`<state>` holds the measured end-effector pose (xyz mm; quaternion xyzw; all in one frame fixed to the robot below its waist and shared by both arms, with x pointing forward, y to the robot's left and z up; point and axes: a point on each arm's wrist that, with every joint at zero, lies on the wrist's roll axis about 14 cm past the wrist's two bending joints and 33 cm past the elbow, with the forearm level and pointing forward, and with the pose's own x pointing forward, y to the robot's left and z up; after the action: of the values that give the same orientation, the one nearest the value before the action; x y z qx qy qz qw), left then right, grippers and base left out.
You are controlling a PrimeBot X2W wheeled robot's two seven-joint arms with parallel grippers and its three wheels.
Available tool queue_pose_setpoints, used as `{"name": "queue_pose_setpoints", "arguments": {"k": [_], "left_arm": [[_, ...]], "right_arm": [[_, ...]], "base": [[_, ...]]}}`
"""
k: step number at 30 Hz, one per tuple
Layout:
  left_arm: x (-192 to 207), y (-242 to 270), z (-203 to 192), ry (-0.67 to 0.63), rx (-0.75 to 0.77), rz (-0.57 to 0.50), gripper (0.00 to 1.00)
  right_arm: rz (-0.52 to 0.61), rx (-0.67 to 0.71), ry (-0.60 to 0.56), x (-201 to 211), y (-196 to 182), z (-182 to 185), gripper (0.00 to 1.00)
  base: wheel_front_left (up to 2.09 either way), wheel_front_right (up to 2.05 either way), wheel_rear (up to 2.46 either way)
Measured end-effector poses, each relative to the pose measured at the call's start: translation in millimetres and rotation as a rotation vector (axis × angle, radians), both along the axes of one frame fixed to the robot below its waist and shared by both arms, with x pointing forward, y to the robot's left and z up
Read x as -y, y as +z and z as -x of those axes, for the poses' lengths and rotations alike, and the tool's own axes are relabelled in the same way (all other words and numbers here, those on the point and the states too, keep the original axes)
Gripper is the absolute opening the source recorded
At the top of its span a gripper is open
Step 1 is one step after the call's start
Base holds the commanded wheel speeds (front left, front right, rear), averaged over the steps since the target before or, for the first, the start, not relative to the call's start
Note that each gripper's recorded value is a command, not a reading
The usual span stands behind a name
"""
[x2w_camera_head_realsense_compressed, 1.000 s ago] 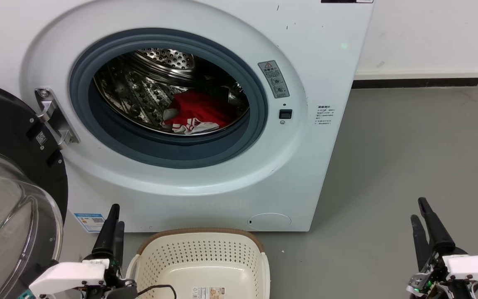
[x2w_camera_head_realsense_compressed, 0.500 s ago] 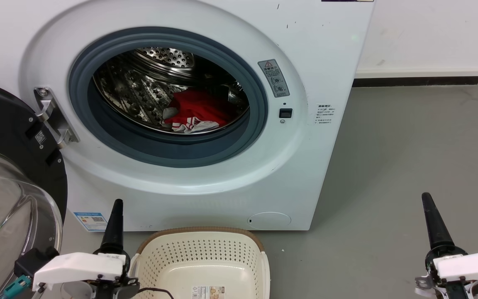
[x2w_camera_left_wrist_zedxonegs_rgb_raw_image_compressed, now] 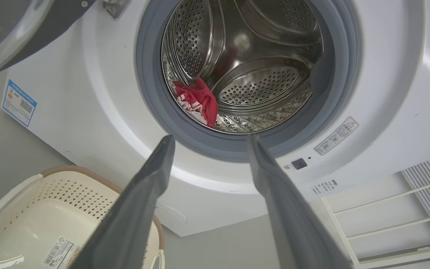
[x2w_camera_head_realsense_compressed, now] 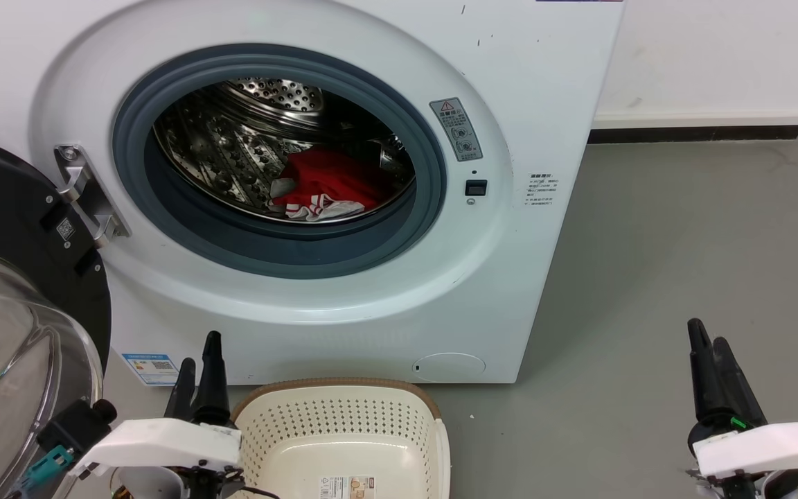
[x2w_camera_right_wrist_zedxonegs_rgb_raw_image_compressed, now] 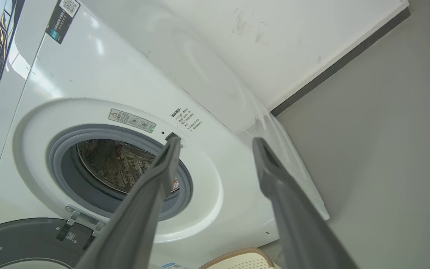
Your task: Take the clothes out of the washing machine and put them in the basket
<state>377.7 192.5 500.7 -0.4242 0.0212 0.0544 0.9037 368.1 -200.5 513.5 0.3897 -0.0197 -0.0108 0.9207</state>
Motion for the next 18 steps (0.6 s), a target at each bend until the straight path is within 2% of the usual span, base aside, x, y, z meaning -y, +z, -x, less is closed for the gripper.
{"name": "queue_pose_setpoints", "arguments": {"k": [18], "left_arm": [[4.5,12.9,3.7,0.007,0.042,-0.264,1.0]], "right_arm": [[0.287,0.038,0.009,-7.1,8.7,7.5,1.0]], "base": [[0.0,0.0,0.0]]}}
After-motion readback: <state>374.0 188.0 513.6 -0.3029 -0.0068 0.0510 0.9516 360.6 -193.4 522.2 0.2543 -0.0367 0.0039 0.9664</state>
